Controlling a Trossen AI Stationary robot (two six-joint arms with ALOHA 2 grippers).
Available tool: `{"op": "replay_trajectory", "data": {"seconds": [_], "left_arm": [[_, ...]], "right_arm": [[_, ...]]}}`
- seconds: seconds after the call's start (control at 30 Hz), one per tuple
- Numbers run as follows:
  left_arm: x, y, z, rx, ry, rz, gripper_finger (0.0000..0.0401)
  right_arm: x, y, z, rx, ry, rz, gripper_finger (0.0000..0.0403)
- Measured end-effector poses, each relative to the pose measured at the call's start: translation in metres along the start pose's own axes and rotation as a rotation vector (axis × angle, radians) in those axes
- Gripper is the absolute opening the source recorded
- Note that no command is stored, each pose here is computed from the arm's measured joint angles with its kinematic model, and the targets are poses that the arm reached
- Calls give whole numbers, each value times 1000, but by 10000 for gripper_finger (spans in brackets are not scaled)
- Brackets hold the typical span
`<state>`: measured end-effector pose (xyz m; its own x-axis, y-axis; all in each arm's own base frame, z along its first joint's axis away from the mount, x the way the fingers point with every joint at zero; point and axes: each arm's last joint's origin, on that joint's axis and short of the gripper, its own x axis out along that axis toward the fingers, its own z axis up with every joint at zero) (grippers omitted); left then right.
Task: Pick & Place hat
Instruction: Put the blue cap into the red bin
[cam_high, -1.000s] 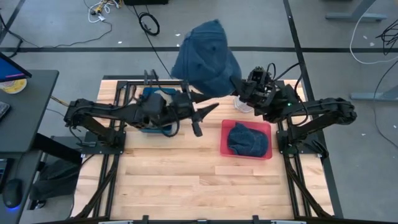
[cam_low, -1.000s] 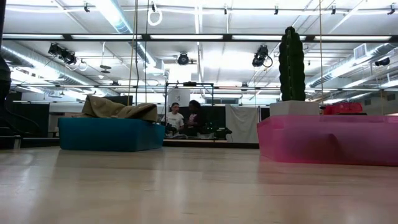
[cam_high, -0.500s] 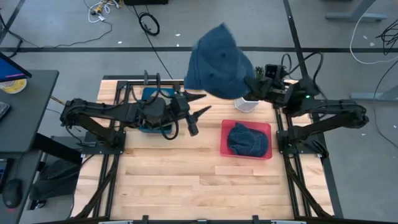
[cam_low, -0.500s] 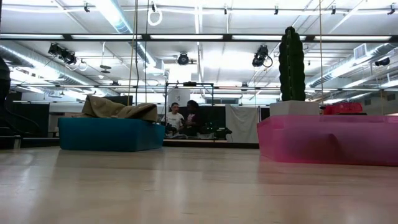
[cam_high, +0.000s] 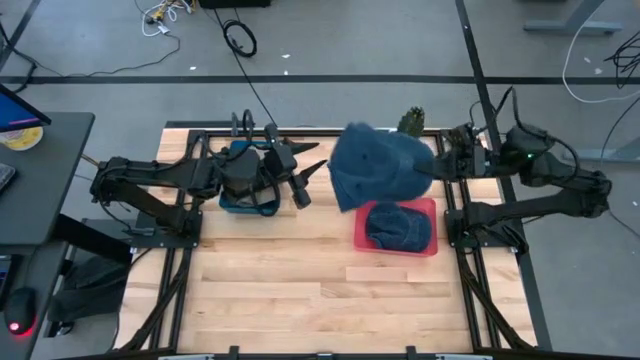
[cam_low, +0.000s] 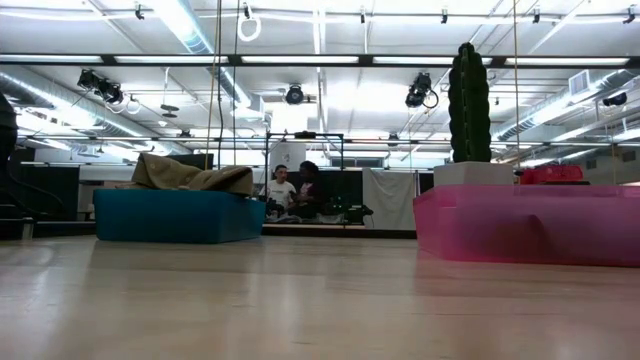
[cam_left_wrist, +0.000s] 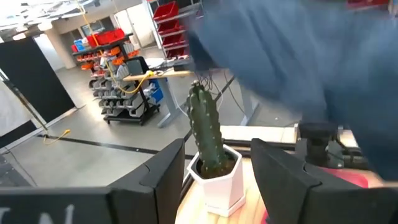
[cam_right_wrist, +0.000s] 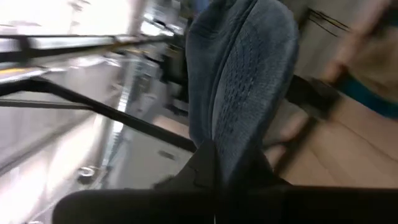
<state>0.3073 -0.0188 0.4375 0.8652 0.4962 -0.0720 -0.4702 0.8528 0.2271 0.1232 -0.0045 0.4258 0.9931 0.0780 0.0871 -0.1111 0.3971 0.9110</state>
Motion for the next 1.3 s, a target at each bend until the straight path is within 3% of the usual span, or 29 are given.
{"op": "replay_trajectory", "data": {"seconds": [0.37, 0.73, 1.03, 1.3], "left_arm": [[2, 3, -4, 14, 34, 9, 188], [2, 3, -6, 24, 49, 6, 188], [2, 3, -7, 28, 56, 5, 188], [2, 3, -7, 22, 57, 5, 188]], "right_arm": [[-43, -33, -23, 108, 162, -413, 6], [-63, -57, -37, 231, 279, -735, 6], [-65, -67, -39, 242, 241, -836, 6], [-45, -109, -56, 328, 266, -876, 6]]}}
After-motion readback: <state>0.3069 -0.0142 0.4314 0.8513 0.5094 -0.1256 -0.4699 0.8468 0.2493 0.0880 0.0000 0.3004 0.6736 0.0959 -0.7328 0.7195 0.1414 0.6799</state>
